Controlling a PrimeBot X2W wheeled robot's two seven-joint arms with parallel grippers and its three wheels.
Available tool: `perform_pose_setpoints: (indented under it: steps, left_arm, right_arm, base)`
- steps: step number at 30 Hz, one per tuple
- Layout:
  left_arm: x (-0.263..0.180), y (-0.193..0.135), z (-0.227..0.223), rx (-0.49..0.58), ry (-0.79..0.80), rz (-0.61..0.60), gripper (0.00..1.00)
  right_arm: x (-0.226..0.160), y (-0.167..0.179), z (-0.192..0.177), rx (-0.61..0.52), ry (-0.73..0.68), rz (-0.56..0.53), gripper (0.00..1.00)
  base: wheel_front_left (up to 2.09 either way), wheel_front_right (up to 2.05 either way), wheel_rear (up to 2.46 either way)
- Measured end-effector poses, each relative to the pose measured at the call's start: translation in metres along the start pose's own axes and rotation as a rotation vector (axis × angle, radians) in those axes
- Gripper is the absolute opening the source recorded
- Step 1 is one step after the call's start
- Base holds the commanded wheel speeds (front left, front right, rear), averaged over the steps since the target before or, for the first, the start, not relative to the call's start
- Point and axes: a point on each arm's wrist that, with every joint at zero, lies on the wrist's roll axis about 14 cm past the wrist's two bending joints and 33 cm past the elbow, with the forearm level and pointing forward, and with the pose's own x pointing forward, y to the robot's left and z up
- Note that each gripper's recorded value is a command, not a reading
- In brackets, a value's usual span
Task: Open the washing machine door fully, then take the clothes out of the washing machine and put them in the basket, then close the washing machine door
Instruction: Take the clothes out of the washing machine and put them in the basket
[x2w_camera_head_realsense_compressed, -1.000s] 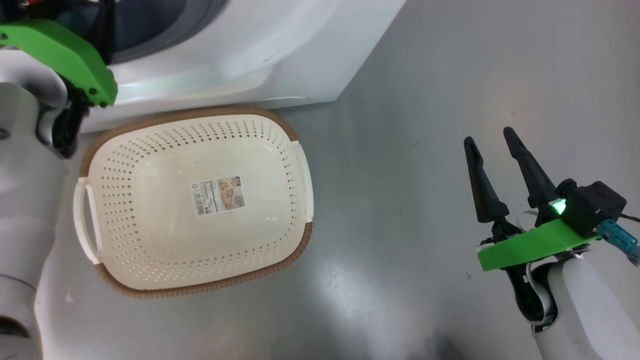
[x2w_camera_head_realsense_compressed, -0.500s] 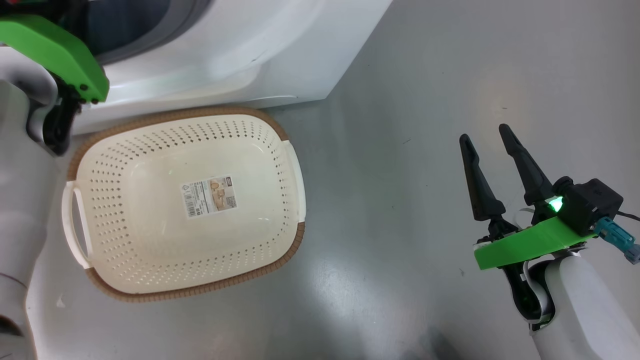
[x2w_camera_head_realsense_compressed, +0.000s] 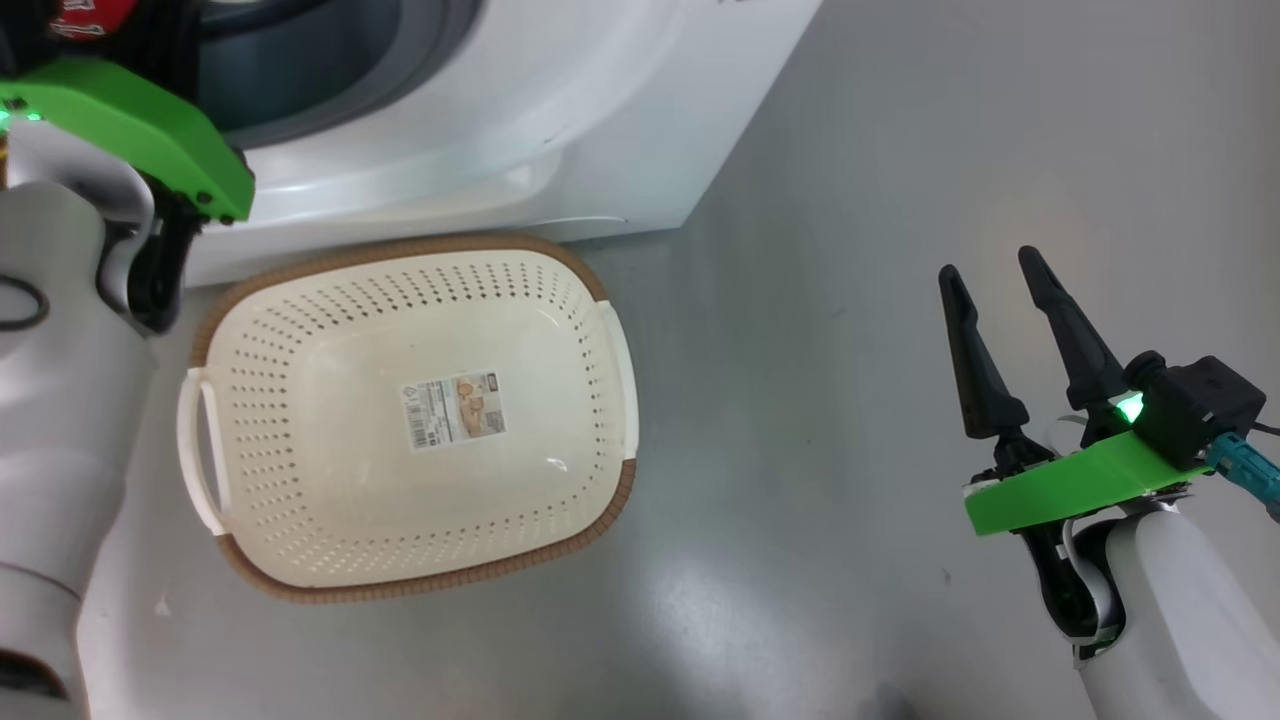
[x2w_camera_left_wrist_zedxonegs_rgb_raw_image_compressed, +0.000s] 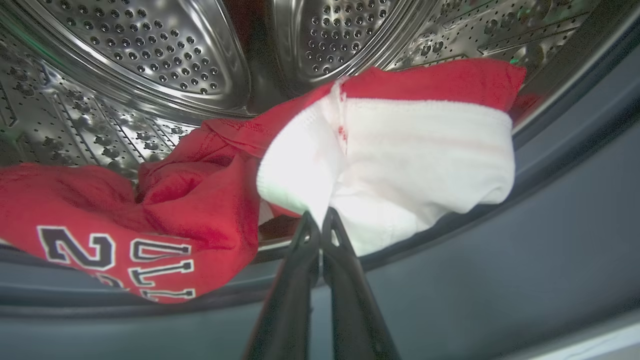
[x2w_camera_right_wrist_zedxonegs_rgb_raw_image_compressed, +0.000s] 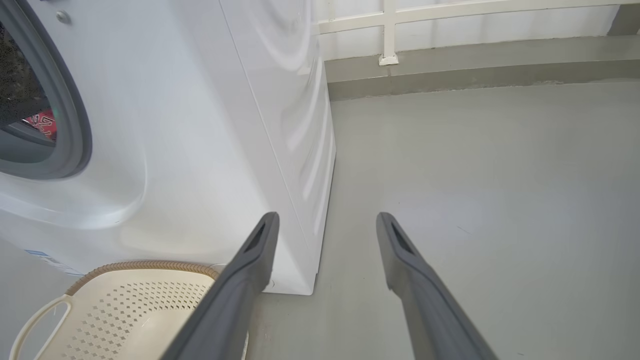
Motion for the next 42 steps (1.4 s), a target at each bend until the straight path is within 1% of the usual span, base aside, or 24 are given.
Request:
perform_pose_setpoints:
  steps: [7,11,17,28,34,38,42]
  left_arm:
    - [-0.025,0.002,0.024,-0.042,-0.093,0.009,0.0]
    - [-0.045,0.005,0.032,-0.057,-0.145,0.03,0.0]
    - [-0.077,0.004,0.048,-0.057,-0.232,0.056,0.0]
    - [-0.133,0.002,0.069,-0.055,-0.345,0.116,0.0]
    - [-0.163,-0.008,0.089,-0.062,-0.426,0.112,0.0]
    - [-0.178,-0.008,0.101,-0.05,-0.472,0.118,0.0]
    - [-0.192,-0.011,0.112,-0.049,-0.521,0.116,0.0]
  right_arm:
    - [0.0,0.007,0.014,-0.011,-0.032,0.03,1.0]
    - [-0.007,0.011,0.017,-0.009,-0.033,0.036,1.0]
    - [-0.02,0.011,0.022,-0.016,-0.039,0.039,1.0]
    - [-0.04,0.015,0.034,-0.021,-0.062,0.048,1.0]
    - [-0.05,0.019,0.042,-0.022,-0.079,0.059,1.0]
    - [-0.052,0.022,0.048,-0.024,-0.095,0.068,1.0]
    - [-0.058,0.022,0.046,-0.024,-0.089,0.065,1.0]
  base:
    - [0.0,0.0,0.0]
    - [0.0,0.0,0.0]
    - [0.0,0.0,0.0]
    - [0.0,0.0,0.0]
    - [0.0,0.0,0.0]
    - [0.0,0.0,0.0]
    - [0.0,0.0,0.0]
